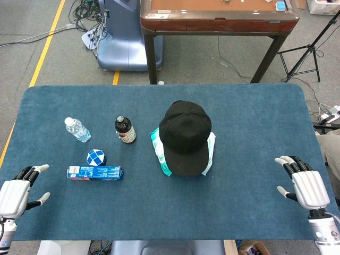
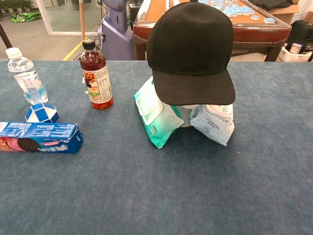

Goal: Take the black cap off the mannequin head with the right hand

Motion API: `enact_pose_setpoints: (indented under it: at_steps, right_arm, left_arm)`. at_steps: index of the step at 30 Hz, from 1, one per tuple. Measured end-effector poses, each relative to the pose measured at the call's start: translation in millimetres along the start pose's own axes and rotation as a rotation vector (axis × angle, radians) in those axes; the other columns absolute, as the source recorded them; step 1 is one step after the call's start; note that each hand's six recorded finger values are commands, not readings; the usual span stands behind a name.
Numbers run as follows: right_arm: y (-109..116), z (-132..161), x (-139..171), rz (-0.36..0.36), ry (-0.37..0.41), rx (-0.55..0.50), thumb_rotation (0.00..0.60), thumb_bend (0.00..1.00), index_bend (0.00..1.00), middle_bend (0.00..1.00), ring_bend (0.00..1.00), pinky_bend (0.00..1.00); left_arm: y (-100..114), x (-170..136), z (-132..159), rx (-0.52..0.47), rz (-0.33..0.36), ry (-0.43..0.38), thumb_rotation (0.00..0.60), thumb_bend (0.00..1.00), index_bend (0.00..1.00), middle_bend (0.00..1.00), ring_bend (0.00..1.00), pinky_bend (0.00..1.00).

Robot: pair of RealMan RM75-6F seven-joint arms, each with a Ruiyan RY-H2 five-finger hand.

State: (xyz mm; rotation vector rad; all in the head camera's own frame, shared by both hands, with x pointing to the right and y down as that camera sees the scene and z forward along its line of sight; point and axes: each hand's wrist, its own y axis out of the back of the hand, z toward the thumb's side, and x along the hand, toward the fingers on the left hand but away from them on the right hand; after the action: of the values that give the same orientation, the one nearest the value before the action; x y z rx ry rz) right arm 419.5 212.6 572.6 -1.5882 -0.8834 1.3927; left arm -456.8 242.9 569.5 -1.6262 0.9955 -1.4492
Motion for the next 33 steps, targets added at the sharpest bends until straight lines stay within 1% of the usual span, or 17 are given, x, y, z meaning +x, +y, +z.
enact_pose_setpoints:
  at_steps: [9, 12, 14, 17, 19, 20, 22, 25, 28, 33]
  right_arm:
    - [-6, 4, -3, 0.027, 0.011, -0.008, 0.600, 0.00, 0.31, 0.28, 0.19, 0.35]
    - [-5, 10, -3, 0.007, 0.026, -0.021, 0.600, 0.00, 0.31, 0.32, 0.21, 0.36]
    - [-4, 17, -3, -0.018, 0.044, -0.033, 0.600, 0.00, 0.32, 0.34, 0.24, 0.38]
    - [-3, 27, -3, -0.059, 0.077, -0.040, 0.600, 0.00, 0.34, 0.45, 0.34, 0.53]
    - [-2, 37, -6, -0.085, 0.112, -0.034, 0.600, 0.00, 0.34, 0.57, 0.45, 0.66]
    - [0, 42, -7, -0.097, 0.130, -0.029, 0.600, 0.00, 0.34, 0.60, 0.49, 0.68]
    - [3, 55, -12, -0.127, 0.173, -0.014, 0.600, 0.00, 0.34, 0.70, 0.59, 0.76]
    - [8, 79, -21, -0.166, 0.241, -0.002, 0.600, 0.00, 0.34, 0.79, 0.67, 0.82]
    - [10, 103, -31, -0.188, 0.299, -0.005, 0.600, 0.00, 0.34, 0.84, 0.72, 0.87]
    - [9, 132, -41, -0.212, 0.363, -0.022, 0.600, 0.00, 0.34, 0.95, 0.82, 0.94]
  left_arm:
    - [-7, 0, 1, 0.011, -0.028, 0.008, 0.600, 0.17, 0.21, 0.29, 0.23, 0.44]
    - [-7, -1, 1, 0.005, -0.029, 0.011, 0.600, 0.17, 0.22, 0.29, 0.23, 0.44]
    - [-7, -1, 2, -0.001, -0.032, 0.010, 0.600, 0.17, 0.22, 0.29, 0.23, 0.44]
    - [-8, -2, 3, -0.001, -0.040, 0.000, 0.600, 0.17, 0.22, 0.29, 0.23, 0.44]
    - [-9, -3, 4, 0.001, -0.044, -0.001, 0.600, 0.17, 0.22, 0.29, 0.23, 0.45]
    - [-9, -3, 4, 0.000, -0.045, 0.000, 0.600, 0.17, 0.22, 0.29, 0.23, 0.44]
    - [-9, -4, 4, -0.005, -0.046, -0.001, 0.600, 0.17, 0.22, 0.29, 0.23, 0.44]
    - [-8, -4, 5, -0.011, -0.045, -0.006, 0.600, 0.17, 0.22, 0.29, 0.23, 0.44]
    - [-9, -4, 4, -0.014, -0.049, -0.003, 0.600, 0.17, 0.22, 0.29, 0.23, 0.45]
    - [-8, -3, 3, -0.022, -0.050, -0.002, 0.600, 0.17, 0.22, 0.30, 0.23, 0.45]
